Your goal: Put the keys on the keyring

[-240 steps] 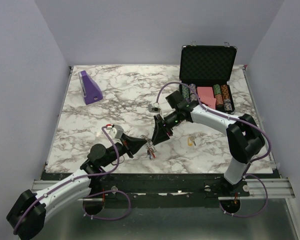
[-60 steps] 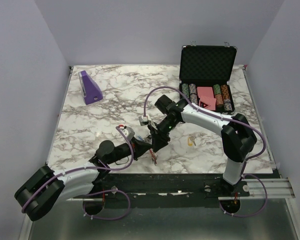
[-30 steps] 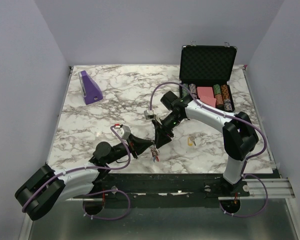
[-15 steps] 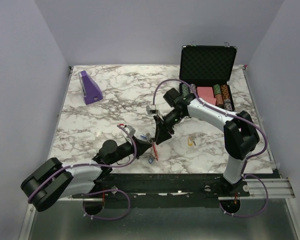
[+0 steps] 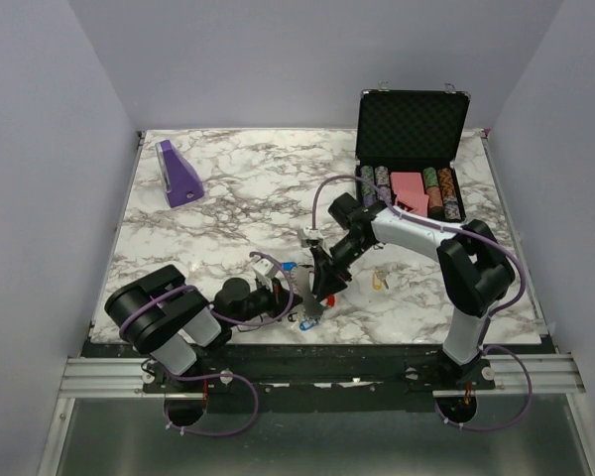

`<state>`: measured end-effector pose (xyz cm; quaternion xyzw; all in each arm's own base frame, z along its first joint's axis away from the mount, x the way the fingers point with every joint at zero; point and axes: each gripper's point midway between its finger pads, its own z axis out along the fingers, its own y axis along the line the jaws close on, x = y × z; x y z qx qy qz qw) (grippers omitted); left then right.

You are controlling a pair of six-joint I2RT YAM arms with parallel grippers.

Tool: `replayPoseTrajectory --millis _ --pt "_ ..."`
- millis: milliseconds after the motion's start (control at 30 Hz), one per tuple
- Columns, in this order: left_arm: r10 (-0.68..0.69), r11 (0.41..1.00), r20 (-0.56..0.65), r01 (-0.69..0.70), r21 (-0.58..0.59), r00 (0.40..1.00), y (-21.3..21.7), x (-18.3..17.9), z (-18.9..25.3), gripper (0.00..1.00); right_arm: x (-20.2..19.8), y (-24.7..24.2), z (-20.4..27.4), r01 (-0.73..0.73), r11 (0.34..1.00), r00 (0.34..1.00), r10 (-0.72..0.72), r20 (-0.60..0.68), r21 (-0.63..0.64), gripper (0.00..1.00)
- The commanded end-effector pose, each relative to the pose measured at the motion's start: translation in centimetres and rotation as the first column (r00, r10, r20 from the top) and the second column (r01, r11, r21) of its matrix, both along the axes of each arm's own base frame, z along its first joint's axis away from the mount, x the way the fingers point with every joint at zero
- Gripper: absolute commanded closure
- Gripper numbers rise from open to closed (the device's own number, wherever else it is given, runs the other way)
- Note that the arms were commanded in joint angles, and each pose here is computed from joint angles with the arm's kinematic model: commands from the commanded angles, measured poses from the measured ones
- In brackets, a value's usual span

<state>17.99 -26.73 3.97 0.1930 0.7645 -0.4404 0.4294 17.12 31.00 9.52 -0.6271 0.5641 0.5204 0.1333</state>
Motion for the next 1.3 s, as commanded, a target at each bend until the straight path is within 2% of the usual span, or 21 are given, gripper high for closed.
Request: replayPoseTrajectory --millis 0,167,300,600,867,1267 --pt "0.025 0.988 0.186 0.004 -0.152 0.982 0.9 -1.0 4.9 1.00 1.0 0.3 -0.2 -0.036 0.995 0.987 0.021 0.158 0.094 0.60" --pt "0.015 0.991 0.211 0.014 -0.135 0.977 0.7 -0.9 5.2 1.00 2.3 0.6 -0.9 -0.019 0.993 0.964 -0.013 0.266 0.118 0.56" --pt "0.008 0.989 0.238 0.027 -0.144 0.971 0.6 -1.1 5.7 1.00 3.6 1.4 -0.6 0.019 0.991 0.956 -0.056 0.288 0.129 0.56" --pt "-0.003 0.986 0.276 0.049 -0.159 0.961 0.6 -1.7 6.4 1.00 4.3 1.5 -0.4 0.063 0.990 0.960 -0.095 0.262 0.128 0.61" --pt "0.011 0.985 0.284 0.038 -0.167 0.959 0.8 -1.6 6.7 1.00 2.3 0.8 -0.8 -0.024 0.991 0.980 -0.002 0.197 0.129 0.69" --pt "0.001 0.983 0.291 0.053 -0.177 0.957 0.5 -1.7 7.1 1.00 2.5 1.1 -1.5 0.001 0.994 0.986 -0.020 0.164 0.113 0.68"
